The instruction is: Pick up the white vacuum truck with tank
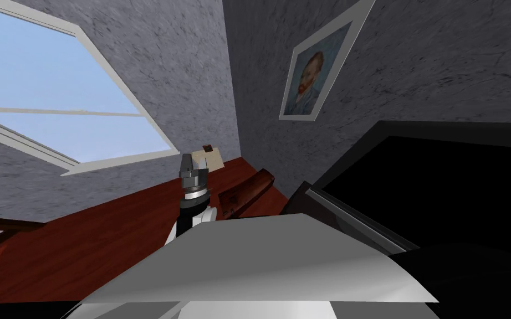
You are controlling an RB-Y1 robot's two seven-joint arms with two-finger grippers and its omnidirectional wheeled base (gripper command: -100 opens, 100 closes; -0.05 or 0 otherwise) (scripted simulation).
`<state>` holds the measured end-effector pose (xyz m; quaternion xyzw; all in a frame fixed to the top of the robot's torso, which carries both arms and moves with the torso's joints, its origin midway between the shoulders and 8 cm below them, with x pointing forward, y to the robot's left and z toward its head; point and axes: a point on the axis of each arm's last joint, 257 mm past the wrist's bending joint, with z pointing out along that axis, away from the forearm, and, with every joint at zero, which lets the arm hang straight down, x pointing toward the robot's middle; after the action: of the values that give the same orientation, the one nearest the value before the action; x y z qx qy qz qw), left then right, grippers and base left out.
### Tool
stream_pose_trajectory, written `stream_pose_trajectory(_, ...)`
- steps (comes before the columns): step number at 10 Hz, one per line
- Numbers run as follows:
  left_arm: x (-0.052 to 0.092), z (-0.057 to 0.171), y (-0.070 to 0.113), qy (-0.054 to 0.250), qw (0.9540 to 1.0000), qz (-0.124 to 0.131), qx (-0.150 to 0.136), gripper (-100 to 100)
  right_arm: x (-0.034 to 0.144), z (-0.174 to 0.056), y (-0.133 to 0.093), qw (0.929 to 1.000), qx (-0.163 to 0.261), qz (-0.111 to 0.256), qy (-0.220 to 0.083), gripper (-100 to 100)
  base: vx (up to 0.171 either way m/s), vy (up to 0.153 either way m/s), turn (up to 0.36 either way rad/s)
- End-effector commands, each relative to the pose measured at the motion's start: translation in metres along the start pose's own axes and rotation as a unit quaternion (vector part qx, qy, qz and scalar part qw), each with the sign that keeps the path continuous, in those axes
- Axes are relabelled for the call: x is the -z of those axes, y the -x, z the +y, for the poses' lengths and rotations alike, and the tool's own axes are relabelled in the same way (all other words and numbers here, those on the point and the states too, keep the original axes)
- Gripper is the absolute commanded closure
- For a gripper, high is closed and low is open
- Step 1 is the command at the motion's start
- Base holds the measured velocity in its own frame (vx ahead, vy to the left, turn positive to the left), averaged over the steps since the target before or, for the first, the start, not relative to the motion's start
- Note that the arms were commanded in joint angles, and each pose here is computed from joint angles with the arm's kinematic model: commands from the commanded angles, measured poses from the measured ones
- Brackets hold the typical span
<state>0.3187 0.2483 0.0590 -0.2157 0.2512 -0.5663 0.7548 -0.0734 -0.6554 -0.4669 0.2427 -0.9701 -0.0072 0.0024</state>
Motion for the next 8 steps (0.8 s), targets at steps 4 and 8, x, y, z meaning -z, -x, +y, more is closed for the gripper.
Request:
stream_pose_trajectory(4,0.000,0.000,0.000,0.000,1.0000,0.000,0.000,0,0.018,-0.030,0.002,0.9989,0.043,0.018,-0.009,100,0.045,0.006,-0.119)
stream_pose_trajectory(8,0.000,0.000,0.000,0.000,1.0000,0.000,0.000,0,0.016,-0.034,0.015,0.9988,0.048,0.008,-0.011,0,0.051,0.021,-0.190)
